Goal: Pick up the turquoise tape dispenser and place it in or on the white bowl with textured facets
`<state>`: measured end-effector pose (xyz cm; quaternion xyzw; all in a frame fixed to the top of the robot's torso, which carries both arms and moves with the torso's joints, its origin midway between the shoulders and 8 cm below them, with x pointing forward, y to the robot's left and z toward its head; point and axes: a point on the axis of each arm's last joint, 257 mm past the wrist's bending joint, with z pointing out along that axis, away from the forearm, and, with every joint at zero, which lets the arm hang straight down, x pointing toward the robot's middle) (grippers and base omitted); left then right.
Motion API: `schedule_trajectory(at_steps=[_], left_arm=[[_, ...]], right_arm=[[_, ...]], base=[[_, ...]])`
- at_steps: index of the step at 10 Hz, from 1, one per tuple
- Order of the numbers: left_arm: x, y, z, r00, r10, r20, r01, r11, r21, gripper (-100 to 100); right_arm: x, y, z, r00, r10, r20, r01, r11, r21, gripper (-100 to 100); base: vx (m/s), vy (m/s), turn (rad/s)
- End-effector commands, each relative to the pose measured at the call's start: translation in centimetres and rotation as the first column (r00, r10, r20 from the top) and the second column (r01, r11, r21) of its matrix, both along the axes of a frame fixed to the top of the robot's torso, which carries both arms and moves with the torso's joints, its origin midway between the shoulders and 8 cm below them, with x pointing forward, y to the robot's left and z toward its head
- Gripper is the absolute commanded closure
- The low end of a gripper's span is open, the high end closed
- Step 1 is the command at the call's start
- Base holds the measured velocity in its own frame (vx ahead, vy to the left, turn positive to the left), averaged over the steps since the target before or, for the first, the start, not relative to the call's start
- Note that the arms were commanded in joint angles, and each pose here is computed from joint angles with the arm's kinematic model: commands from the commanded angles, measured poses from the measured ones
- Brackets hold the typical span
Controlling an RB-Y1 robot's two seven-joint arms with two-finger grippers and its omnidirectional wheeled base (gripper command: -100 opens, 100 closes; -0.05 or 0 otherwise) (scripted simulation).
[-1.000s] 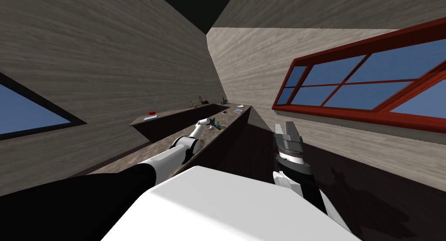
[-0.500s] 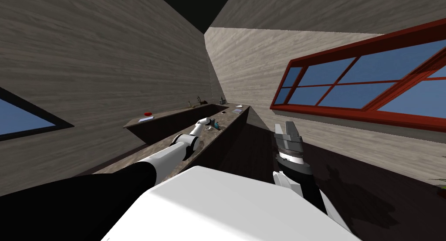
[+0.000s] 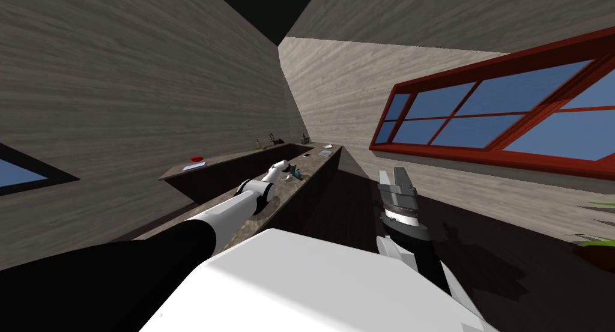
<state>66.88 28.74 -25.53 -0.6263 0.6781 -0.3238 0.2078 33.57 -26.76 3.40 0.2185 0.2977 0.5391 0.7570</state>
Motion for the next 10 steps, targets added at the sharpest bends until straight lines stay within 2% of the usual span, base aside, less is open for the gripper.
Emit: schedule_trajectory(at_steps=[1, 5, 7, 8, 9, 10], left_arm=[[-0.6, 0.2, -0.7, 0.999, -0.002, -0.033, 0.002, 1.000, -0.005, -100], [-2.3, 1.0, -1.0, 0.990, -0.016, -0.140, 0.011, 0.999, -0.038, -100], [-2.7, 1.3, -0.9, 0.986, -0.018, -0.163, 0.010, 0.999, -0.047, -100], [-2.6, 1.2, -0.9, 0.988, -0.017, -0.156, 0.010, 0.999, -0.045, -100], [-2.6, 1.2, -0.9, 0.987, -0.018, -0.158, 0.011, 0.999, -0.045, 0], [-2.6, 0.3, -1.2, 0.987, -0.030, -0.158, 0.023, 0.999, -0.041, -100]], right_arm=[[0.0, 0.0, 0.0, 1.000, 0.000, 0.000, 0.000, 1.000, 0.000, 0], [0.0, 0.0, 0.0, 1.000, 0.000, 0.000, 0.000, 1.000, 0.000, 0], [0.0, 0.0, 0.0, 1.000, 0.000, 0.000, 0.000, 1.000, 0.000, 0], [0.0, 0.0, 0.0, 1.000, 0.000, 0.000, 0.000, 1.000, 0.000, 0], [0.0, 0.0, 0.0, 1.000, 0.000, 0.000, 0.000, 1.000, 0.000, 0], [0.0, 0.0, 0.0, 1.000, 0.000, 0.000, 0.000, 1.000, 0.000, 0]], base=[[0.017, 0.022, -0.036], [0.021, 0.032, -0.068], [0.006, 0.024, -0.038], [-0.003, 0.003, -0.011], [0.000, 0.000, 0.000], [0.012, -0.013, 0.041]])
